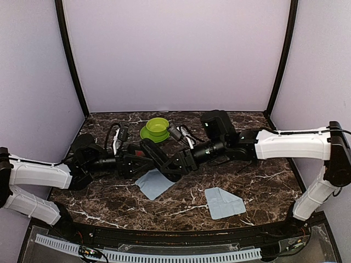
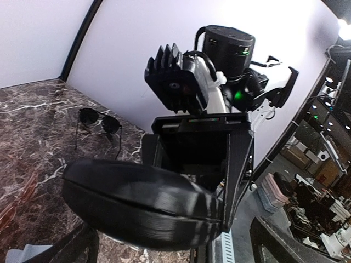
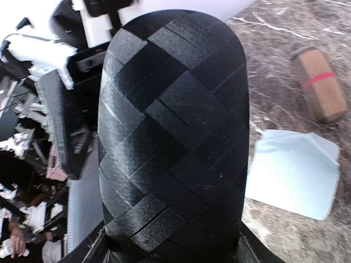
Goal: Organize the sunglasses
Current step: Pass from the right arm to the left, then pass from the left arm to the right, then pass from the right arm to the left, then pass from the left arm to the right, then pass from the right arm to the left, then close the sunglasses case.
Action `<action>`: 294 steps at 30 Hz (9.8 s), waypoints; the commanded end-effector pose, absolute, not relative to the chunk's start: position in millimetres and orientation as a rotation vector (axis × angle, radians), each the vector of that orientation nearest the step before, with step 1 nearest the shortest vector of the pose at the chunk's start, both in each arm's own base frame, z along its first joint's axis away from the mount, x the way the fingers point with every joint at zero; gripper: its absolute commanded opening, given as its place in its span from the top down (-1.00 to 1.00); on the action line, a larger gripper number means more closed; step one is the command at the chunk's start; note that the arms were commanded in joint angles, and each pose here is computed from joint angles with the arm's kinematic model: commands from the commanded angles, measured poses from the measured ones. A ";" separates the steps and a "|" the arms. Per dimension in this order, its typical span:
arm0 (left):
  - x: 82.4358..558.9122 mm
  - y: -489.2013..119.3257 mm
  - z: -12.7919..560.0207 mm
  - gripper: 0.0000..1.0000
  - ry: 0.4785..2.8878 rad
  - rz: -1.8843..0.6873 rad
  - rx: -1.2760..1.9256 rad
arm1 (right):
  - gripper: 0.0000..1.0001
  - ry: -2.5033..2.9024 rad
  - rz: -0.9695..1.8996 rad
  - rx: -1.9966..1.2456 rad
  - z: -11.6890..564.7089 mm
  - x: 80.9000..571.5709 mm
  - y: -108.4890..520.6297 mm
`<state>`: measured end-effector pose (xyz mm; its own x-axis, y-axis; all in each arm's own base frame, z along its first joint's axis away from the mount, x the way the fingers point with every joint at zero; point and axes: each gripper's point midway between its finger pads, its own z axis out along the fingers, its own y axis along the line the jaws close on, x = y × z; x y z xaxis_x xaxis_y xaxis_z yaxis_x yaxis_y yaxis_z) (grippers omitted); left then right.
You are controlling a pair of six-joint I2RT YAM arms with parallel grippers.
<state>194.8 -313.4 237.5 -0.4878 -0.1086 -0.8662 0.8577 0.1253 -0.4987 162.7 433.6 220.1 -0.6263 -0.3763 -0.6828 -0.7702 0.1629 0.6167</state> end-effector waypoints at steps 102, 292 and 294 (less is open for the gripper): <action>282.2 -317.0 233.2 -0.98 2.095 -1.222 0.044 | 1.00 2.089 1.046 -0.519 206.2 230.9 425.6; 174.5 -383.1 214.3 0.58 1.838 -1.780 0.784 | -0.60 1.807 1.647 -0.878 228.0 196.0 392.1; 174.5 -383.2 214.5 0.58 1.837 -1.782 0.783 | -0.60 1.801 1.647 -0.878 228.9 196.0 392.1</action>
